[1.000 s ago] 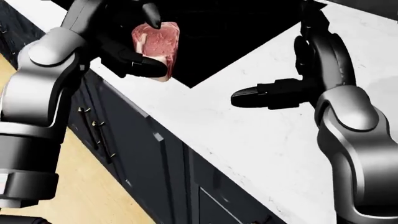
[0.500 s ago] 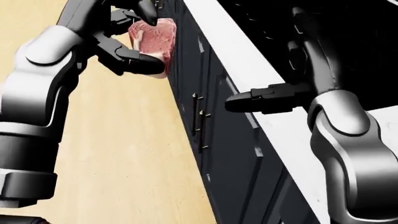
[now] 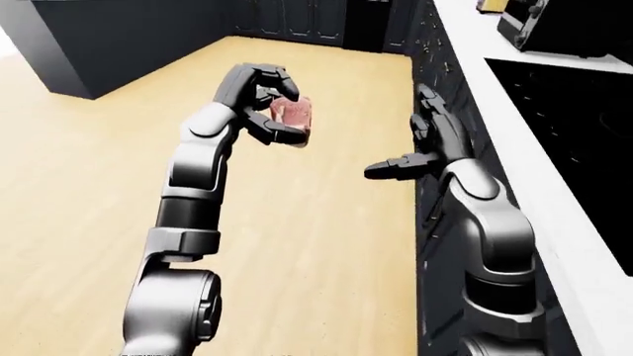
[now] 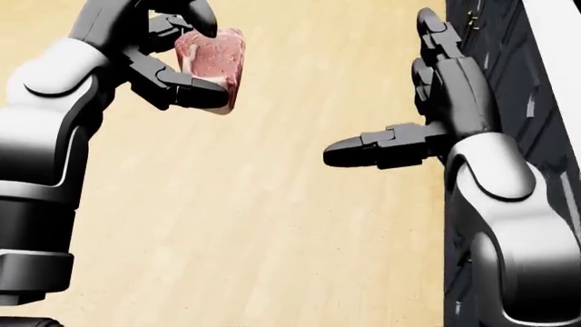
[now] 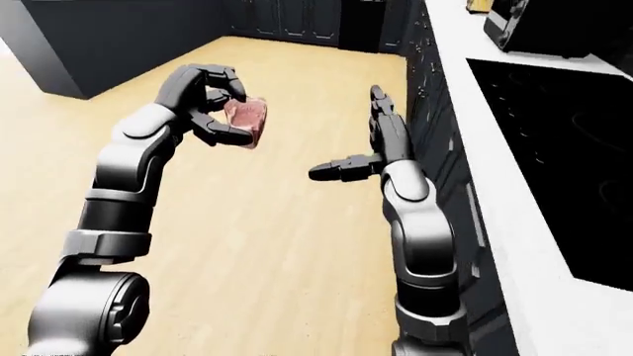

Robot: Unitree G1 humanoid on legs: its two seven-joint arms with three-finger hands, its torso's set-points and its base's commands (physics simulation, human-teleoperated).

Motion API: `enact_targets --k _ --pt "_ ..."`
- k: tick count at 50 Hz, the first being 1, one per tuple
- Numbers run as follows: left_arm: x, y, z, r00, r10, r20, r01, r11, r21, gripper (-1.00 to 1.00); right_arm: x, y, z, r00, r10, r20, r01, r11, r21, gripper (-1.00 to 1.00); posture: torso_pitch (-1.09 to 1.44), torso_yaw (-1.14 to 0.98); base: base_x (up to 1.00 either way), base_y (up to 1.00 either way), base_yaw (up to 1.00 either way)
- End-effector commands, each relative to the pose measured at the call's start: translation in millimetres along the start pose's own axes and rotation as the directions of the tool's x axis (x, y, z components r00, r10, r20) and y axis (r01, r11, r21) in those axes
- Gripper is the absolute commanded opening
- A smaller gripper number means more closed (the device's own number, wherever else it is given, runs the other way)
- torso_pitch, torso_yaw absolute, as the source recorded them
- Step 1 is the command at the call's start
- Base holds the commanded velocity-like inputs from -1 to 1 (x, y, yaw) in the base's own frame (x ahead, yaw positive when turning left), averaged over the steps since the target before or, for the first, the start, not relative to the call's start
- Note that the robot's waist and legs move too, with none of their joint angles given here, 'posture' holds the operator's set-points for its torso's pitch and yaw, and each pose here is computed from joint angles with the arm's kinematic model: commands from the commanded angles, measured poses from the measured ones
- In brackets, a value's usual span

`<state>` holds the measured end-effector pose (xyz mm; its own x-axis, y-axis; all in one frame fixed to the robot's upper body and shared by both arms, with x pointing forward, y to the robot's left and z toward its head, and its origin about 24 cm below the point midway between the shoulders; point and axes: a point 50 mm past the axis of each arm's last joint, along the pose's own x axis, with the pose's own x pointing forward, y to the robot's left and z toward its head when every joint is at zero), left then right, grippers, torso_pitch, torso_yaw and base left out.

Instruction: Place the steak on the top rack of the oven.

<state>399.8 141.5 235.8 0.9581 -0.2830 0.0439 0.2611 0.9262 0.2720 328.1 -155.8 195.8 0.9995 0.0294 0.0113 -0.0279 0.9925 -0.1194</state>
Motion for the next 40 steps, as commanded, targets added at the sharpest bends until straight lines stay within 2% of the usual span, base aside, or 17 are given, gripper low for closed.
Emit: enact_targets --k 1,40 --pt "-1.2 0.7 33.9 0.990 0.002 0.141 -0.005 1.000 0.027 -0.62 -2.4 -4.4 17.0 0.996 -0.022 0.081 0.022 1.000 -0.007 1.00 0.00 0.00 0.00 0.00 1.00" --pt "-1.6 2.9 31.3 0.990 0.008 0.141 -0.012 1.000 0.025 -0.65 1.6 0.3 11.2 0.997 -0.011 0.071 0.012 1.000 -0.011 1.00 0.00 0.00 0.00 0.00 1.00"
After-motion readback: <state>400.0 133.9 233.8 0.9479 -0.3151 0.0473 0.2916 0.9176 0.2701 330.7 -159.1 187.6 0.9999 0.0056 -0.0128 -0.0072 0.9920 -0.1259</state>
